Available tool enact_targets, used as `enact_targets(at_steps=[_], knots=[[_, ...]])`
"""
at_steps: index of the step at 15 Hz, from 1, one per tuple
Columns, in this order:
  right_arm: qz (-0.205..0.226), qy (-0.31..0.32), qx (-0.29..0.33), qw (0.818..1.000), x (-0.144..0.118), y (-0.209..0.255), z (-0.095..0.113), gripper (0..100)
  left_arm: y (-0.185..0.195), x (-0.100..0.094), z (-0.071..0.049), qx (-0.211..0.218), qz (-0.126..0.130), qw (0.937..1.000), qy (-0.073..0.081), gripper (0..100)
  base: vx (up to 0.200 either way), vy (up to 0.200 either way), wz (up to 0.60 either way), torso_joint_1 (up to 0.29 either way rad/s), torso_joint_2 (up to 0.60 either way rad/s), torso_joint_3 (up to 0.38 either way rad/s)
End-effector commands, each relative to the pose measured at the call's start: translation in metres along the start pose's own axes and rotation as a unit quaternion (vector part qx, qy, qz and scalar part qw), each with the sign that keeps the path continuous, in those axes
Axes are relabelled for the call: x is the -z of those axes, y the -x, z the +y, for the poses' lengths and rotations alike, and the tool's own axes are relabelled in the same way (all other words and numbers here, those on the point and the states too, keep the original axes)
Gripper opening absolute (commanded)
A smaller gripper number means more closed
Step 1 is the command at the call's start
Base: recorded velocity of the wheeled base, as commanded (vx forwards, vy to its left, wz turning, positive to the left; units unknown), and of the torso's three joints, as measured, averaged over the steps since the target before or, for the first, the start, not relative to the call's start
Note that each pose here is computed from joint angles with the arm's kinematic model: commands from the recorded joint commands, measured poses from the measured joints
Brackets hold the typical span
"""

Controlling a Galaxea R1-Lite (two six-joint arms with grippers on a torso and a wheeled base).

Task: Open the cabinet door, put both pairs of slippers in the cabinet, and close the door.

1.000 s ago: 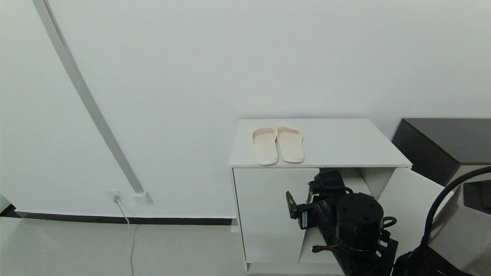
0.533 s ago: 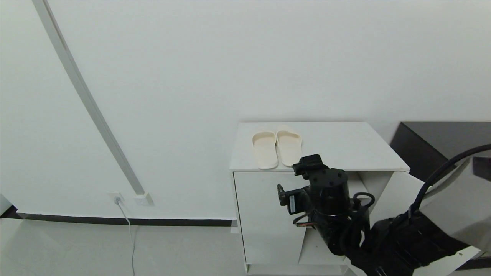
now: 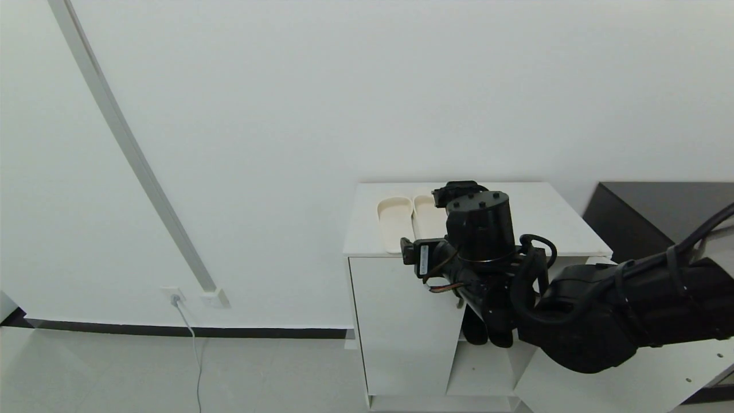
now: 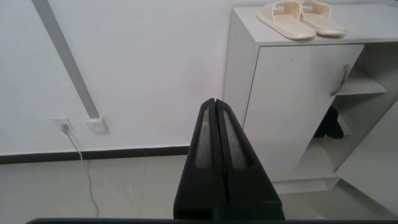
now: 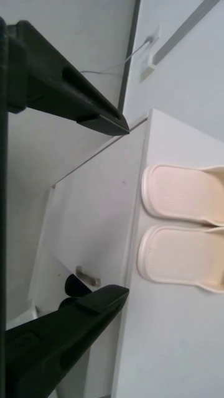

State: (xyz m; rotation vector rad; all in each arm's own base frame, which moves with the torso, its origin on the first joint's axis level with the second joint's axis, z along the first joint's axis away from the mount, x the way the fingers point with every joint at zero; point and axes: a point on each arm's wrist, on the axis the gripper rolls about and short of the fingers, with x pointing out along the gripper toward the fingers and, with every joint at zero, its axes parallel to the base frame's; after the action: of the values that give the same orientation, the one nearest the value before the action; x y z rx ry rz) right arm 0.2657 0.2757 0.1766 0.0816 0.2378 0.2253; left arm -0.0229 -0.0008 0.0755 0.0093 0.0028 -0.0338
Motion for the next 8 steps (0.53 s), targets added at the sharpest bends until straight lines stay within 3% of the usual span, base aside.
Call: enact_targets(at_steps=[1,2,8], knots=[[-0.001,-0.001,-0.001,1.000,-0.001,0.002,0.000,100,0.000,0.000,0.000,0.000,0.001,1.0000,0.000,0,0.000,0.000,0.00,0.000,0.00,0.000],[0.000,0.001,-0.001,1.000,0.000,0.002,-0.001,100,0.000,0.000,0.000,0.000,0.001,1.0000,0.000,0,0.000,0.000,0.00,0.000,0.00,0.000],[0.018,0.014,0.003,1.000,0.015,-0.003,0.001,100,0.000,0.000,0.000,0.000,0.001,1.0000,0.000,0,0.200,0.000,0.00,-0.003,0.00,0.001]])
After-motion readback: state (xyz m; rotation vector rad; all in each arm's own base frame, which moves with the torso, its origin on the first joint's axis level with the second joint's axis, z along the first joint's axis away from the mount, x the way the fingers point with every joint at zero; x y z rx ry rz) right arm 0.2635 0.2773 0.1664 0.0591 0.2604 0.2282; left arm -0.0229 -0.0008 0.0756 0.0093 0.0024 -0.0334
